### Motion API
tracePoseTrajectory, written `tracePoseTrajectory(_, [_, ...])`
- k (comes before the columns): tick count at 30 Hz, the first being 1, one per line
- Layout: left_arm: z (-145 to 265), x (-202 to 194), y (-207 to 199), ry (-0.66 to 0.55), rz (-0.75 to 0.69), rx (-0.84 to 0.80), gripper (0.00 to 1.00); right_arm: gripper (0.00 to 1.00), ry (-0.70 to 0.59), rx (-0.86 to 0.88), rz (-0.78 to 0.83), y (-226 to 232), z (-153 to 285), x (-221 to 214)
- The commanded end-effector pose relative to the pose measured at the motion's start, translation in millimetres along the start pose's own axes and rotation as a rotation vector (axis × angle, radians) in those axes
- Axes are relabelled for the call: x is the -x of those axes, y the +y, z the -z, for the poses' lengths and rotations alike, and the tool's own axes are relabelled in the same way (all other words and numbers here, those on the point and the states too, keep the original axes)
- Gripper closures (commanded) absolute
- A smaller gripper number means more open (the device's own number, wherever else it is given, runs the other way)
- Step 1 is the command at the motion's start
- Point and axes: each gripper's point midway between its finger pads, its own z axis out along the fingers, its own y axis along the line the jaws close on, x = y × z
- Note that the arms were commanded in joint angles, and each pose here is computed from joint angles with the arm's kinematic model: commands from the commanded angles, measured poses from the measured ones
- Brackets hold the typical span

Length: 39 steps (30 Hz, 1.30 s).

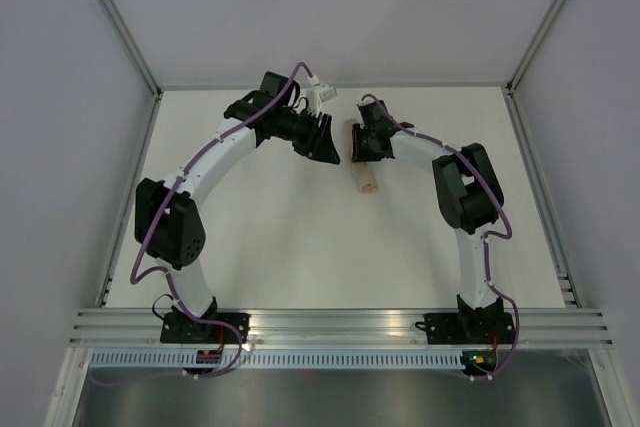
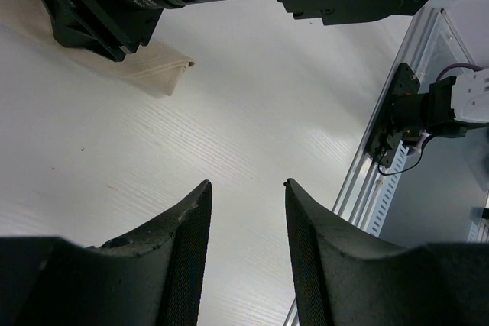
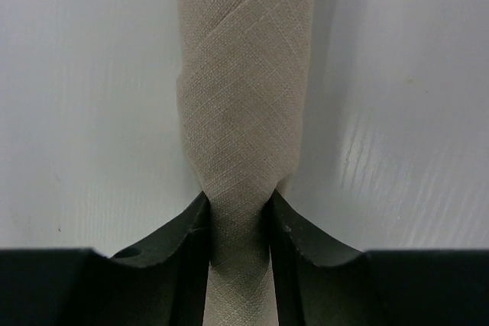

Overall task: Fold the napkin, place the utensils inside, and roll it up
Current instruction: Roll the napkin with the utensil

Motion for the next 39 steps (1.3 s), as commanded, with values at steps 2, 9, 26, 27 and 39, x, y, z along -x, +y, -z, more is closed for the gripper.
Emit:
tracePoseTrajectory(2, [0.0,11.7,-5.8,-0.023,0.039,-0.011,0.51,0.6,0.2,-0.089,-0.076,-25.1,-24.4,-67.1])
tracePoseTrajectory(9, [-9.4,5.6,1.9,-0.001,0.058,-0.003,0.51,0.52,0.179,-0.083,-0.077,-23.2,-22.2,-58.1])
tracePoseTrajectory(26, [-37.3,-5.8,33.6,-0.007,0.107,0.042,0.51,0.46,0.138,-0.033,-0.064,-15.5,-4.7,-30.8])
tracePoseTrajectory(27, [-37.4,-6.4,34.1,-0.006,0.108,0.043,0.51,0.46,0.134,-0.03,-0.064,-14.6,-3.6,-29.1])
tracePoseTrajectory(39, [-43.5,-9.0,39.1,-0.003,0.116,0.037,0.51,0.43,0.1,-0.021,-0.064,-14.5,8.2,-7.2])
